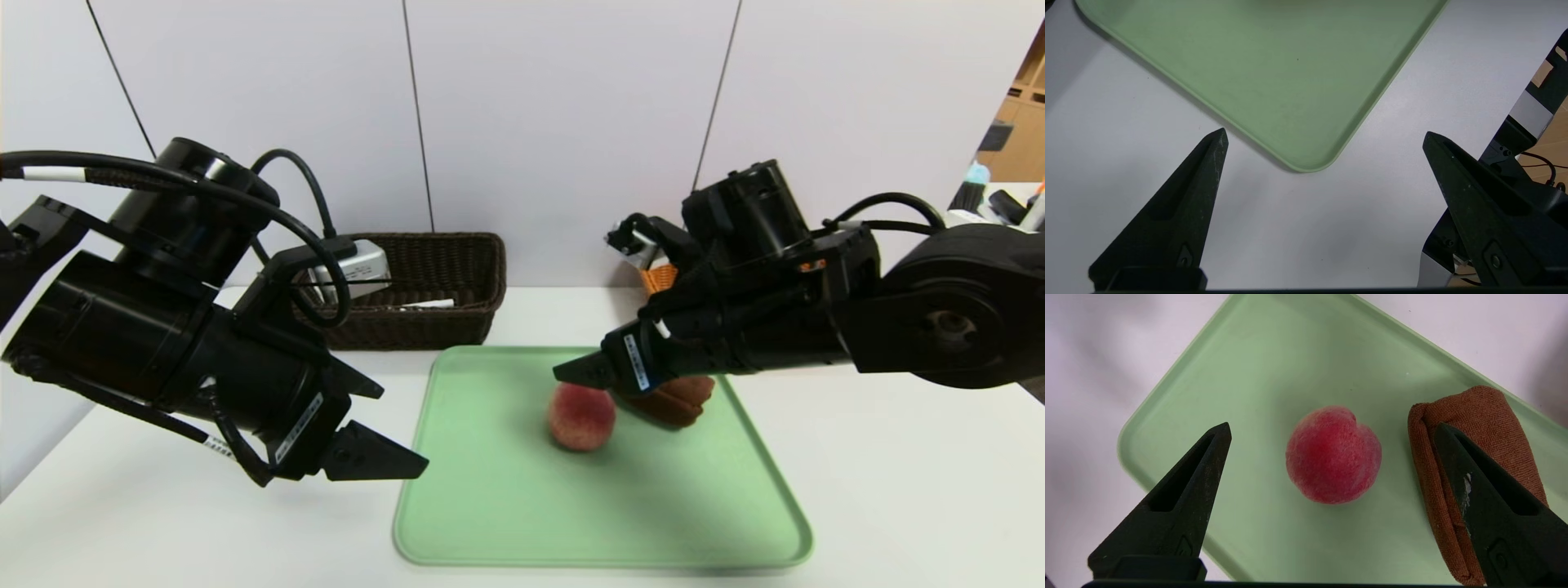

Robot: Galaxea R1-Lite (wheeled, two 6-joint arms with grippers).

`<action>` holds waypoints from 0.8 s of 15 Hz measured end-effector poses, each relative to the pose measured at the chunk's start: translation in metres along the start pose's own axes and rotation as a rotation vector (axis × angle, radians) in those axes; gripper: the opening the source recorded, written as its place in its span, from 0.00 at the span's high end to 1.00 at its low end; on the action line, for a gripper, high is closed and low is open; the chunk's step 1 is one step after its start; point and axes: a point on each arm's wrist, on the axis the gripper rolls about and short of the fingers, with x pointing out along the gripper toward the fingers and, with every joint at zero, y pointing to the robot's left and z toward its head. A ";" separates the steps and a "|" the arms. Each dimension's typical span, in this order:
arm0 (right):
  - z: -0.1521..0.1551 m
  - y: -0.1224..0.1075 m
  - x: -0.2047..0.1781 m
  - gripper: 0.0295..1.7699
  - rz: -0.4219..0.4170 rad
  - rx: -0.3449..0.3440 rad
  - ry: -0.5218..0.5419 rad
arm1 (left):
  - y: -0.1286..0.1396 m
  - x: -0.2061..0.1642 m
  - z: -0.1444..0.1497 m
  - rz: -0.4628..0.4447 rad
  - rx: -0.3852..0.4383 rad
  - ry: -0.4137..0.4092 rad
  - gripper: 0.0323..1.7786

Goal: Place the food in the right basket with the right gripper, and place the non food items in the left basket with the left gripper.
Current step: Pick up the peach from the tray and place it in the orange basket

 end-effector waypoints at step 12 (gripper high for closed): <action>-0.009 0.027 0.052 0.03 -0.086 0.014 0.234 | 0.000 0.000 0.000 0.000 -0.002 -0.001 0.05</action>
